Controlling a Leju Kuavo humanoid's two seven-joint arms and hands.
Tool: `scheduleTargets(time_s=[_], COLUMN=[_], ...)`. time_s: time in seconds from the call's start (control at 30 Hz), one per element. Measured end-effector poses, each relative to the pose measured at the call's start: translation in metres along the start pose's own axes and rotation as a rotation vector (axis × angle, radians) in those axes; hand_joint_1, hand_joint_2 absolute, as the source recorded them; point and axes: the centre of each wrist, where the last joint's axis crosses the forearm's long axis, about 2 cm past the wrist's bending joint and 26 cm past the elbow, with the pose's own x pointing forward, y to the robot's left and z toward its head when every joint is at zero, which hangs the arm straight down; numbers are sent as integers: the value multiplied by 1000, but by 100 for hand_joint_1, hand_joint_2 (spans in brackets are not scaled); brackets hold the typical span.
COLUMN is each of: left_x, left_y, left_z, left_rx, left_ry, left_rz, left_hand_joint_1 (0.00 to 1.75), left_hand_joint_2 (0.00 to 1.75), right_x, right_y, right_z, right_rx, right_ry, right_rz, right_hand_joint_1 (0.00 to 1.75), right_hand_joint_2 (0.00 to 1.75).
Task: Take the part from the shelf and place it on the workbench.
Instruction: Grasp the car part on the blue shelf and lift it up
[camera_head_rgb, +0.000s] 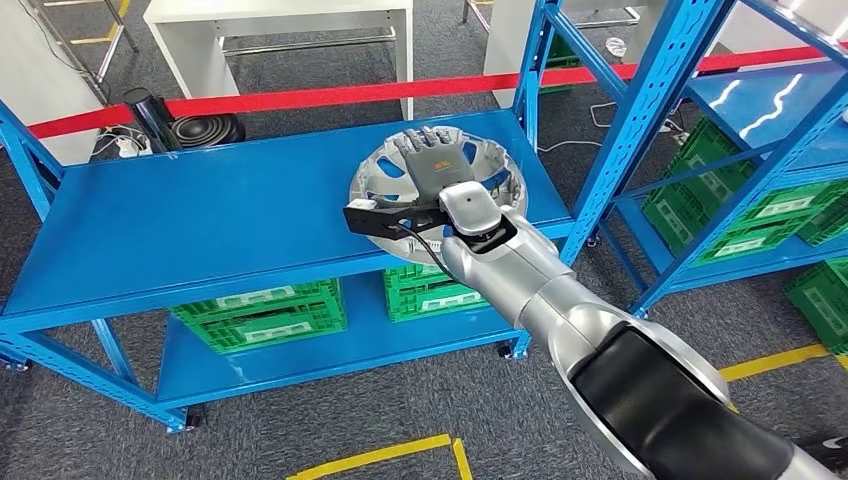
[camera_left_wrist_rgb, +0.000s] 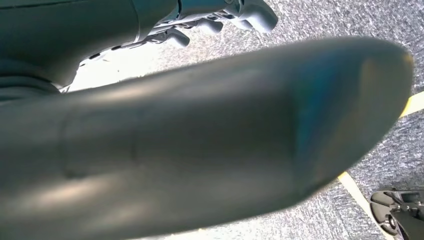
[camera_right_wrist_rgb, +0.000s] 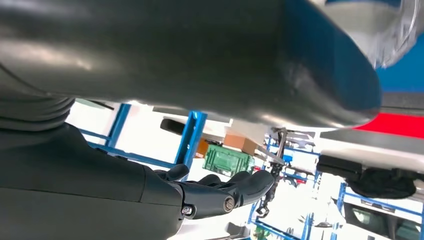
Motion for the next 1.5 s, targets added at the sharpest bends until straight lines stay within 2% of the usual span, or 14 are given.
scheduleTargets(time_s=[0.03, 0.17, 0.37, 0.6, 0.87, 1.23, 1.5], left_x=[0, 5, 8, 5, 7, 9, 9], left_y=[-1, 0, 3, 2, 1, 0, 0], left_z=[0, 1, 1, 1, 1, 2, 2], left_rx=[-3, -7, 1, 5, 5, 10, 12], left_ry=[2, -4, -19, -25, -30, -33, -32], left_rz=[-2, -1, 2, -4, -6, -14, -19], left_hand_joint_1=[0, 0, 0, 0, 0, 0, 0], left_hand_joint_2=[0, 0, 0, 0, 0, 0, 0], right_x=[0, -1, 4, 5, 7, 18, 23], right_y=[1, 5, 0, 8, 24, 40, 54], right_z=[0, 1, -1, 0, 3, 6, 9], right_rx=[3, 26, 38, 97, 172, 264, 289], right_ry=[5, 38, 52, 56, 34, 11, 3], right_rz=[-1, -19, -68, -130, -217, -261, -318], right_hand_joint_1=[0, 0, 0, 0, 0, 0, 0], right_hand_joint_2=[0, 175, 175, 175, 175, 175, 175])
